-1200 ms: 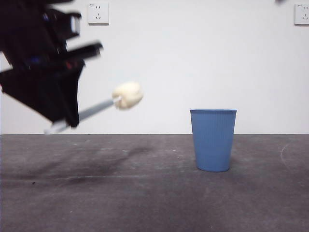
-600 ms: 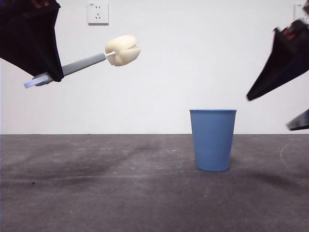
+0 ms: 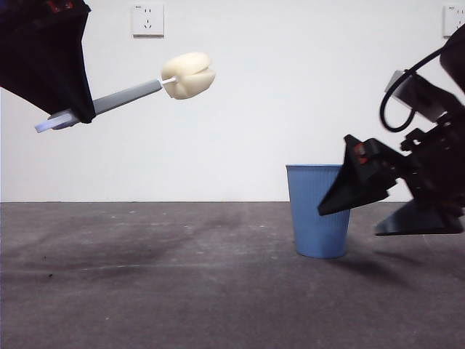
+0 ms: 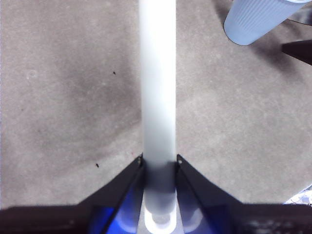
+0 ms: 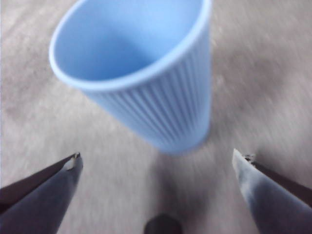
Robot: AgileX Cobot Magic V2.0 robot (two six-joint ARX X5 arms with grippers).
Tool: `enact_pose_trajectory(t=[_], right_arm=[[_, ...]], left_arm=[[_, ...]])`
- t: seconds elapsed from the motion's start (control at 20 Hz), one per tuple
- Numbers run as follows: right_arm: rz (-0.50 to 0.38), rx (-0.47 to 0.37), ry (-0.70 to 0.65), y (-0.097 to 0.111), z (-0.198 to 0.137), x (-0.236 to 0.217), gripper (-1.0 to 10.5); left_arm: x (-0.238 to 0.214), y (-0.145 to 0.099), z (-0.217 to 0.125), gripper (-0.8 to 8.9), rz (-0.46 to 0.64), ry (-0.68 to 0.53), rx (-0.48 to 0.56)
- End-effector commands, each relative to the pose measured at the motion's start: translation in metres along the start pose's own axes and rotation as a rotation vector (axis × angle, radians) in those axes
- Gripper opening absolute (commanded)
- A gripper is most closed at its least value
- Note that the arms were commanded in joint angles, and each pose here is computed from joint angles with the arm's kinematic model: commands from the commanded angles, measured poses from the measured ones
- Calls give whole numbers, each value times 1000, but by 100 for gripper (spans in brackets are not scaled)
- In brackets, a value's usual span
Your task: Pick up the cup brush,pick up the cup,insert the brush into the cup,clean the cup,put the cup brush back,put the cup back to the fixed position on the table
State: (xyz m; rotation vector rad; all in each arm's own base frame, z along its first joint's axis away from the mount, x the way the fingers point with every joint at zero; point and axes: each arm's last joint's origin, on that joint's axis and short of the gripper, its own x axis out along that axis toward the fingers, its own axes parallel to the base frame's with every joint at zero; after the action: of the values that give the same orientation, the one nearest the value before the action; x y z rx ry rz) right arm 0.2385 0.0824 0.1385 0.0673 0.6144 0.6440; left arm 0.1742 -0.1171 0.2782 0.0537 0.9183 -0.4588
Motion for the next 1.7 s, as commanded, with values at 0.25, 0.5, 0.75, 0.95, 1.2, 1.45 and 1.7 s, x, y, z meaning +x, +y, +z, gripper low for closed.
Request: enact_pose_trajectory(t=[0.25,0.5,0.75,0.95,1.2,1.45,1.7], right_arm=[[4,-77,-30,1,-12,23,567],[-10,-103,-104,-3,-16,36,567],[-2,-102,-113,-6,-21,51,566],[-6,-95,-150,-4,-13,60,564],[-54,-87,-161,-4,-11,62,340],[-46,-86,-160,-2,-11,62,29],[-37,-82,-155,0,-11,63,-12]], left_arm=[[1,0,-1,-8,0,-2,18],[1,-1,-1,-8,0,-2,19],[1,-1,-1,-8,0,-5,18],[1,-1,0,-8,0,-6,18],[1,-1,0,-8,3,-7,19],[1,0,0,-8,5,-7,26],[1,0,-1,-8,7,3,59]])
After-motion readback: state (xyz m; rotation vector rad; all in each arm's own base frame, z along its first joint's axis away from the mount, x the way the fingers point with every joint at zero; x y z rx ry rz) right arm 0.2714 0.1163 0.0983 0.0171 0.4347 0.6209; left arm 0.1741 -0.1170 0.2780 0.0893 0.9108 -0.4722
